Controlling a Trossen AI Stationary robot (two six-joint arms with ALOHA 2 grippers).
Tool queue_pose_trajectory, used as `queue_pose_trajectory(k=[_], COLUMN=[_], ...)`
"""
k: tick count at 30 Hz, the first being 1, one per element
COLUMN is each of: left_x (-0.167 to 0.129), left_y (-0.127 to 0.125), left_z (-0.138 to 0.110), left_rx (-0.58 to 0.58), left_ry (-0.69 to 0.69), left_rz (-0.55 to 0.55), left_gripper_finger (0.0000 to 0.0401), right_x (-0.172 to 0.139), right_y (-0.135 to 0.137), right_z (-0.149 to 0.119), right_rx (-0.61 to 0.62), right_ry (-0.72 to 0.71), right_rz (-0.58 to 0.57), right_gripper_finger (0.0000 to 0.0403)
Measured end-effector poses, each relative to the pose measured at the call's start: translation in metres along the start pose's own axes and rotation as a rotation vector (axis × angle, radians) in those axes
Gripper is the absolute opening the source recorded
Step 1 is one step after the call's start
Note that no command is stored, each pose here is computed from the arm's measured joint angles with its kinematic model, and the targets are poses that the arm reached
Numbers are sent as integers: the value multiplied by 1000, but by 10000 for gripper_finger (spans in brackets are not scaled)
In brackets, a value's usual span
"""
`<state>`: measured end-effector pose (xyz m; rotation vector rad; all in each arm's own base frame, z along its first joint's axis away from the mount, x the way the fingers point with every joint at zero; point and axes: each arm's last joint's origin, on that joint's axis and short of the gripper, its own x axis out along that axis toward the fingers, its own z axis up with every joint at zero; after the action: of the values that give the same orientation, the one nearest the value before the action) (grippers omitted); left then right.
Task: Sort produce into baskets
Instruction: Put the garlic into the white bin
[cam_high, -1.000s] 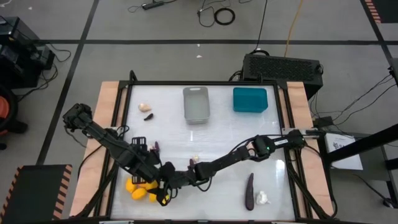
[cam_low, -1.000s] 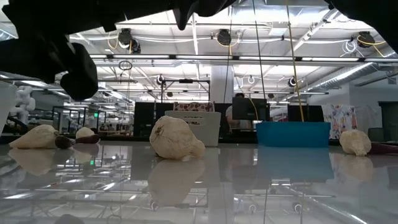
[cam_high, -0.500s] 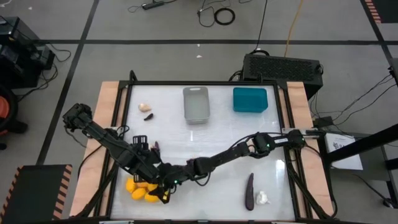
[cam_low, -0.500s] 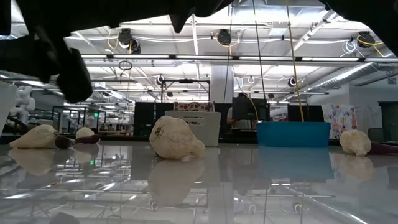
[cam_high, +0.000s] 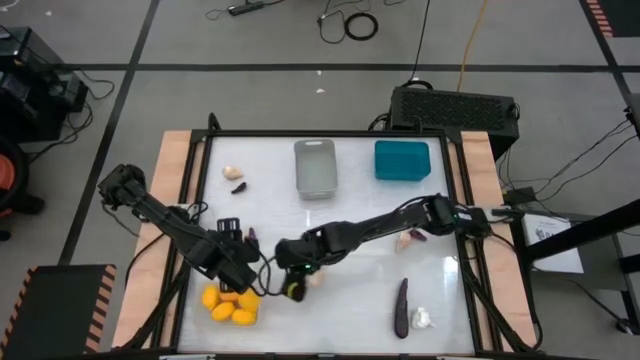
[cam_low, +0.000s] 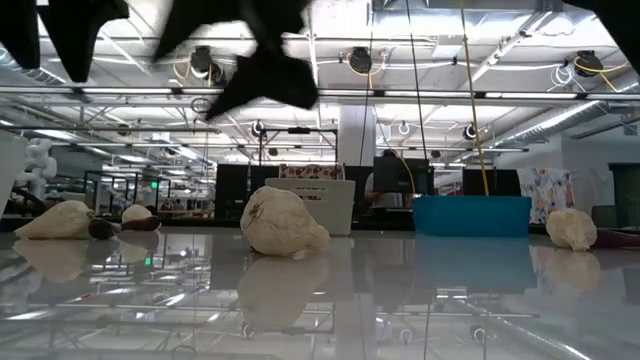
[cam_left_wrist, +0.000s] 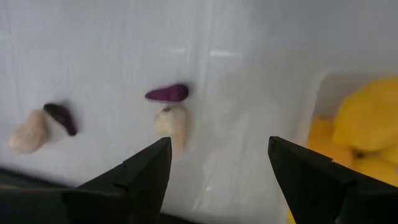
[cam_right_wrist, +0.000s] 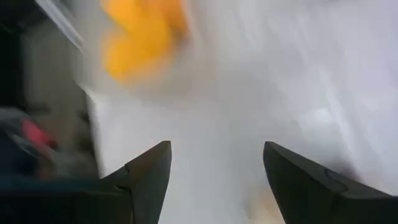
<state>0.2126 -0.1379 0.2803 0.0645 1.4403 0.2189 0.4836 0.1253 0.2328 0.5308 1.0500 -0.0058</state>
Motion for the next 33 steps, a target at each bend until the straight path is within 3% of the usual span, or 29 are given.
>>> queue_pose_trajectory(k=[10, 15, 19, 23, 29, 33], left_x=[-25, -31, -34, -33, -16, 4], left_y=[17, 11, 2, -7, -27, -46], left_z=[-6, 5, 21, 41, 80, 107], left_rx=[-140, -189, -201, -214, -245, -198], left_ry=[-207, -347, -469, -580, -715, -791], left_rz=[-31, -106, -190, -259, -328, -392], left_gripper_finger=[273, 273, 273, 273, 274, 274], right_x=[-69, -103, -117, -136, -145, -140], right_y=[13, 31, 46, 48, 30, 18], right_z=[-59, -97, -124, -157, -212, -243], right_rx=[-98, -132, -123, -58, 84, 195], right_ry=[233, 218, 152, 118, 52, 6], right_rz=[-419, -644, -610, -660, -714, -637], right_gripper_finger=[218, 201, 188, 175, 164, 162])
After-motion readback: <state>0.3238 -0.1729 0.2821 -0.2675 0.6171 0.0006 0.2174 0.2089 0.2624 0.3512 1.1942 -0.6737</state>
